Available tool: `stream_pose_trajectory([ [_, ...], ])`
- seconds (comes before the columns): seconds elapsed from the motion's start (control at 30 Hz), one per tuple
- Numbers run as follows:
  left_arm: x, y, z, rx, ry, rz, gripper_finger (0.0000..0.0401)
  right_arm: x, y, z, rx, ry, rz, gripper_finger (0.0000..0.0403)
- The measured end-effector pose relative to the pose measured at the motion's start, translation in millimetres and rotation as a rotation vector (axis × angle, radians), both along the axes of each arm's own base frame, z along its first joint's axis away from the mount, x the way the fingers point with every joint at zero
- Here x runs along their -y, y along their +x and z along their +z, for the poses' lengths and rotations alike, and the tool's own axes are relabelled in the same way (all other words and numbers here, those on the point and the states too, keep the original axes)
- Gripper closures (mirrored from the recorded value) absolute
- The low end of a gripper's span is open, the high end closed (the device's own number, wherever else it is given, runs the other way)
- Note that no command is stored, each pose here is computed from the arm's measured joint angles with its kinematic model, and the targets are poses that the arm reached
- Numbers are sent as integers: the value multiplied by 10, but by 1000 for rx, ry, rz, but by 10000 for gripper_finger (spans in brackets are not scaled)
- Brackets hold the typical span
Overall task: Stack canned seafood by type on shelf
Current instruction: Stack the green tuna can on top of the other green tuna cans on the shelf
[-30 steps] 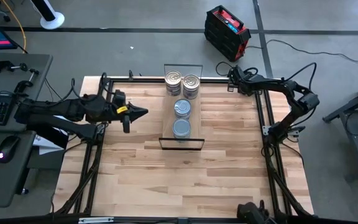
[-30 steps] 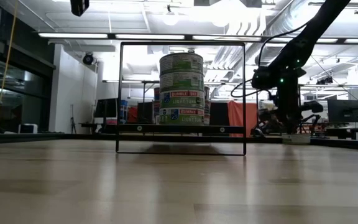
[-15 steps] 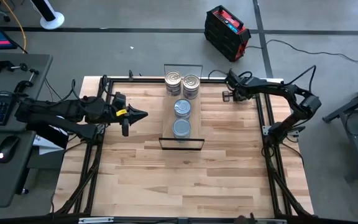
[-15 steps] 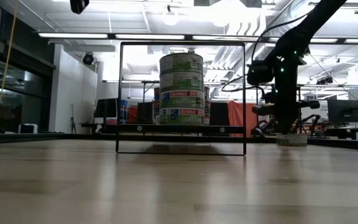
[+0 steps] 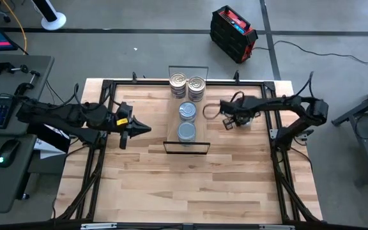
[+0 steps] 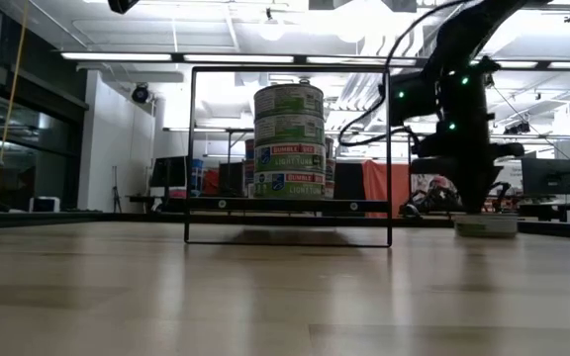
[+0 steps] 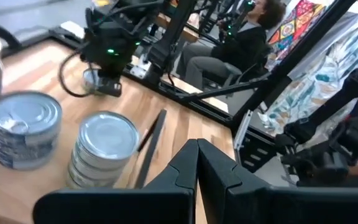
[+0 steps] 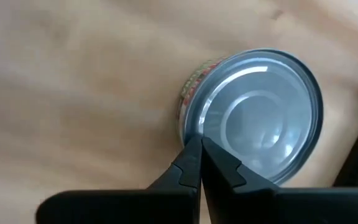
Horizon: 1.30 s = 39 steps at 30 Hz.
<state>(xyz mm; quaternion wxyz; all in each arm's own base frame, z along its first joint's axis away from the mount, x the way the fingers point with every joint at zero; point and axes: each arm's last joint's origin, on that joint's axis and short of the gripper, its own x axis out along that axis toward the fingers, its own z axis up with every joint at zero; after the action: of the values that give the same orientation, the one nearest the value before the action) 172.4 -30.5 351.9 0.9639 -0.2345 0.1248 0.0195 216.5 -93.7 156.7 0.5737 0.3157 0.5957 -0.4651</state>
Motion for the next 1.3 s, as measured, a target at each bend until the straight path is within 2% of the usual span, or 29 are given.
stream_pose_trajectory([
  [0.27, 121, 35, -39, -28, -95, -35, 400, -701, 129, 1, -20, 41, 178, 403],
  [0.47, 361, 249, -63, 17, -190, -102, 400, -1253, 127, 8, 17, 45, 248, 403],
  [0.67, 839, 591, -224, 63, -275, -224, 400, -1858, 76, 47, 126, 59, 313, 403],
  [0.8, 1257, 708, -414, 61, -351, -292, 400, -2270, 45, 119, 256, 80, 392, 403],
  [0.93, 1662, 660, -593, 38, -475, -281, 400, -2650, 23, 138, 412, 149, 497, 403],
  [1.07, 1997, 501, -790, -5, -530, -201, 400, -2939, 63, 31, 526, 208, 552, 403],
  [1.2, 2219, 364, -969, -28, -517, -140, 400, -3194, 226, -52, 543, 219, 592, 403],
  [1.3, 2282, 335, -1096, -59, -480, -106, 400, -3363, 464, -69, 551, 188, 656, 403],
])
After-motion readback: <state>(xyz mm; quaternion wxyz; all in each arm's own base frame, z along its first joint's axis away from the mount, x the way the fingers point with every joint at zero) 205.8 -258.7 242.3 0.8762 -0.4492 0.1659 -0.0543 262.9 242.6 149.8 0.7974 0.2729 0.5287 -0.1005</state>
